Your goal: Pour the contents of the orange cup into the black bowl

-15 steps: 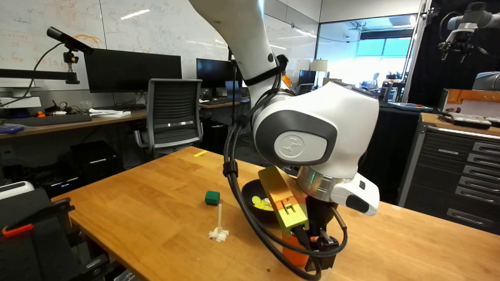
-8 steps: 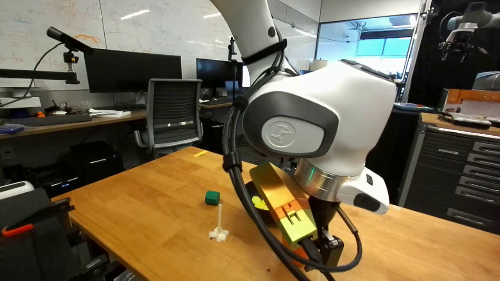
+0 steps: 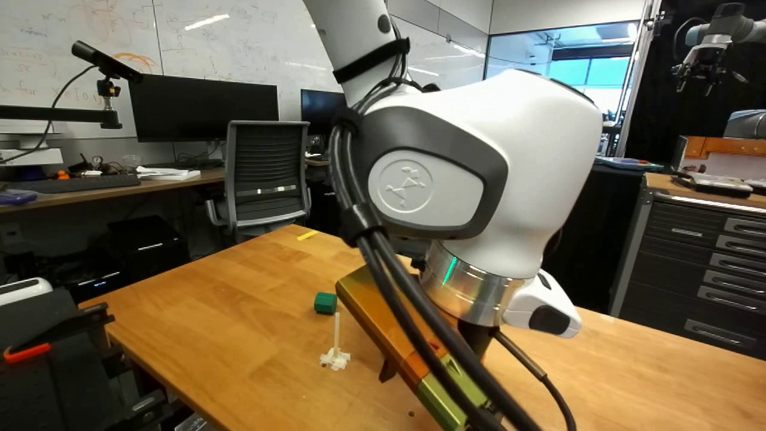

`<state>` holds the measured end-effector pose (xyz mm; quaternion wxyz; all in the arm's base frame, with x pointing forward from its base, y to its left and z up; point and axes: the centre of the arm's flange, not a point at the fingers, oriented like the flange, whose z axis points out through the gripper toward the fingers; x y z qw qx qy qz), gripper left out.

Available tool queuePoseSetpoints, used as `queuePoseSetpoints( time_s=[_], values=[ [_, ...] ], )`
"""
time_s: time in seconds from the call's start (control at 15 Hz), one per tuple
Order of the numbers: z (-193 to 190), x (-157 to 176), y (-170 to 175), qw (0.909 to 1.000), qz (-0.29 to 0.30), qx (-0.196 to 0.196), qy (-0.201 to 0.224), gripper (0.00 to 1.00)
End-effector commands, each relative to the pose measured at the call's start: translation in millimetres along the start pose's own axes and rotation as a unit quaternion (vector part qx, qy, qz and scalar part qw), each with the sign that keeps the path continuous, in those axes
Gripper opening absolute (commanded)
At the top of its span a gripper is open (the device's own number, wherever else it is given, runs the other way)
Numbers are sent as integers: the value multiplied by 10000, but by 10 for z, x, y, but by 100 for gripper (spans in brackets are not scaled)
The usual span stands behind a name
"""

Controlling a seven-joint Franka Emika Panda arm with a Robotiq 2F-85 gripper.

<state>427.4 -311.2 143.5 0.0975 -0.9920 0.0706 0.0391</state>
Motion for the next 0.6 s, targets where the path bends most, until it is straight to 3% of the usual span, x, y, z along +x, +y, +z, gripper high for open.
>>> queuePoseSetpoints(
  time_s=[0.0, 0.07, 0.2, 0.53],
  values=[
    [-64, -77, -86, 9952, -552, -253, -773, 100],
    [41, -67, -14, 9985, -312, -111, -444, 100],
    [60, -83, -47, 9966, -463, -163, -657, 100],
    [63, -77, -64, 9963, -494, -177, -687, 100]
  ],
)
